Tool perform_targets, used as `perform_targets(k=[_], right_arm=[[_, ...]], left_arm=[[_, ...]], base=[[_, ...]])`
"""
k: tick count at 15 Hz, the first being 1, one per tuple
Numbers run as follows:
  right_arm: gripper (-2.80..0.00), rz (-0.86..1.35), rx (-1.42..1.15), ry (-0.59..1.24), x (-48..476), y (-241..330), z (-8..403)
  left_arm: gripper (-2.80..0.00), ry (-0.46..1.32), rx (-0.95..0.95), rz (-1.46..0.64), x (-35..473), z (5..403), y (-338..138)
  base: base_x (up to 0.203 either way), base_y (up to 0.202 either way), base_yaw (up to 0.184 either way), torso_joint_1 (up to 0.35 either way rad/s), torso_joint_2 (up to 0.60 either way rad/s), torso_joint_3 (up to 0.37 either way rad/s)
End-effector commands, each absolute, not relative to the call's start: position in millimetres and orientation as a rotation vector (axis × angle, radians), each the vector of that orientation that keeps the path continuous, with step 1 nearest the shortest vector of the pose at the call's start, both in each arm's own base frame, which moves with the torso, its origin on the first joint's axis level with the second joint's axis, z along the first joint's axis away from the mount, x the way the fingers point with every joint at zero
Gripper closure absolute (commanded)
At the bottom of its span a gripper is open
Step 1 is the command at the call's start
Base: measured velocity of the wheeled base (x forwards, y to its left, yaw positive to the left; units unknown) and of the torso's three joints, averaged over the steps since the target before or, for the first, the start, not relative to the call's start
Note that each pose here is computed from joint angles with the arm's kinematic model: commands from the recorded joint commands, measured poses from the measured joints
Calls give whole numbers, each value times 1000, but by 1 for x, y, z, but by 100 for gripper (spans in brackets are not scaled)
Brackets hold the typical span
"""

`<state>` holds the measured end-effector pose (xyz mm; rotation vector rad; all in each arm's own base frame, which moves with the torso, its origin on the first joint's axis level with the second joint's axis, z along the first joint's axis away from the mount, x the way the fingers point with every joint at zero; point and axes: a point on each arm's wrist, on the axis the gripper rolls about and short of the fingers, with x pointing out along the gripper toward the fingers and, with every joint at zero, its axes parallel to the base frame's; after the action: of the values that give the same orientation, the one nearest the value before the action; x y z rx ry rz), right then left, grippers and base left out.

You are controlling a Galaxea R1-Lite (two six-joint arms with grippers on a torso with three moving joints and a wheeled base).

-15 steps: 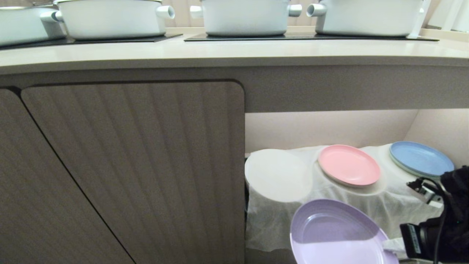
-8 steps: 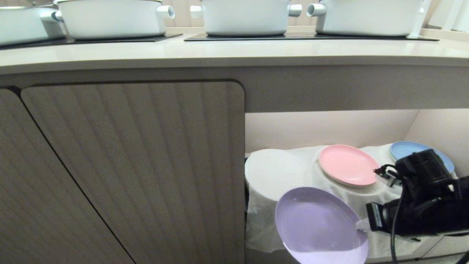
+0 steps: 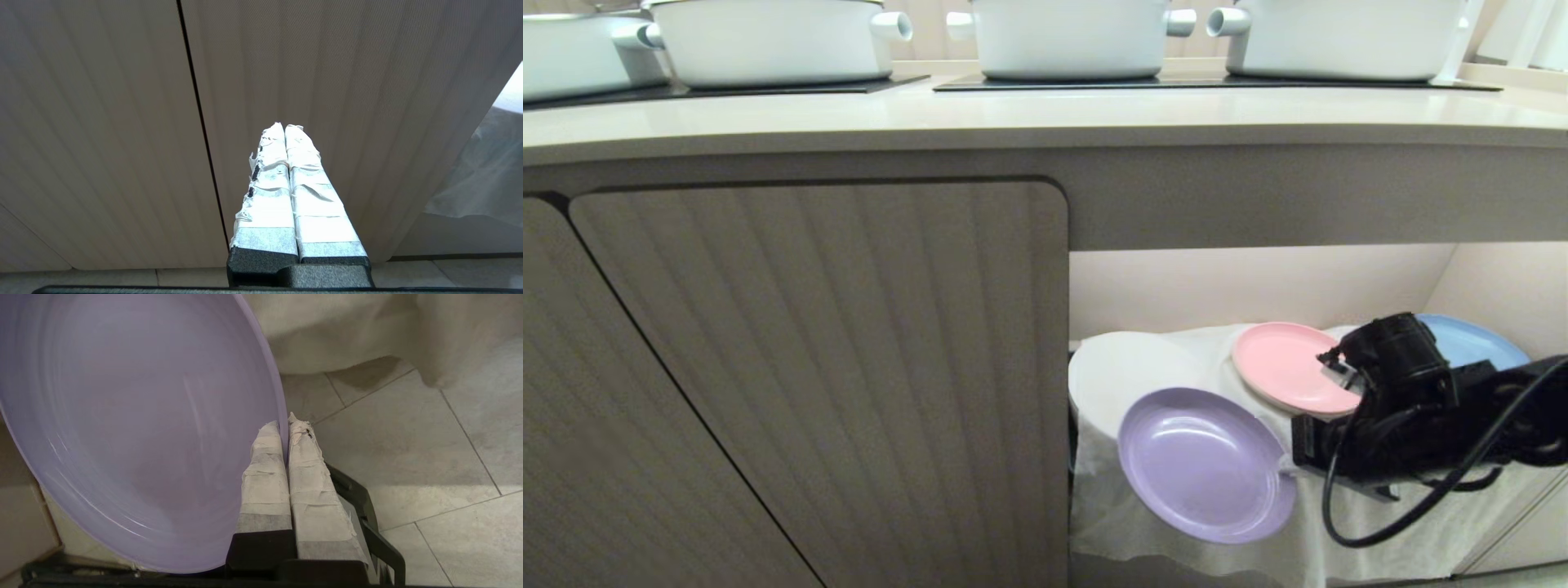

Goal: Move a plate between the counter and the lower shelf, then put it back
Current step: Put the plate in the cupboard

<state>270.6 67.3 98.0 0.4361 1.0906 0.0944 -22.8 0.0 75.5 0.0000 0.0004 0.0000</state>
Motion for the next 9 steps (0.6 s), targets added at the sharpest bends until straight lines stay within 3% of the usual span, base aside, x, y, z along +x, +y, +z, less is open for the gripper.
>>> perform_targets(k=[1,9], right_arm=[[0,71,440,1095,282,70,93],[0,-48,527,1064,308,91,87]], left_arm=[[0,0,0,0,-23,75,0],[0,0,0,0,-23,75,0]], base=[[0,0,0,0,0,0],[0,0,0,0,0,0]])
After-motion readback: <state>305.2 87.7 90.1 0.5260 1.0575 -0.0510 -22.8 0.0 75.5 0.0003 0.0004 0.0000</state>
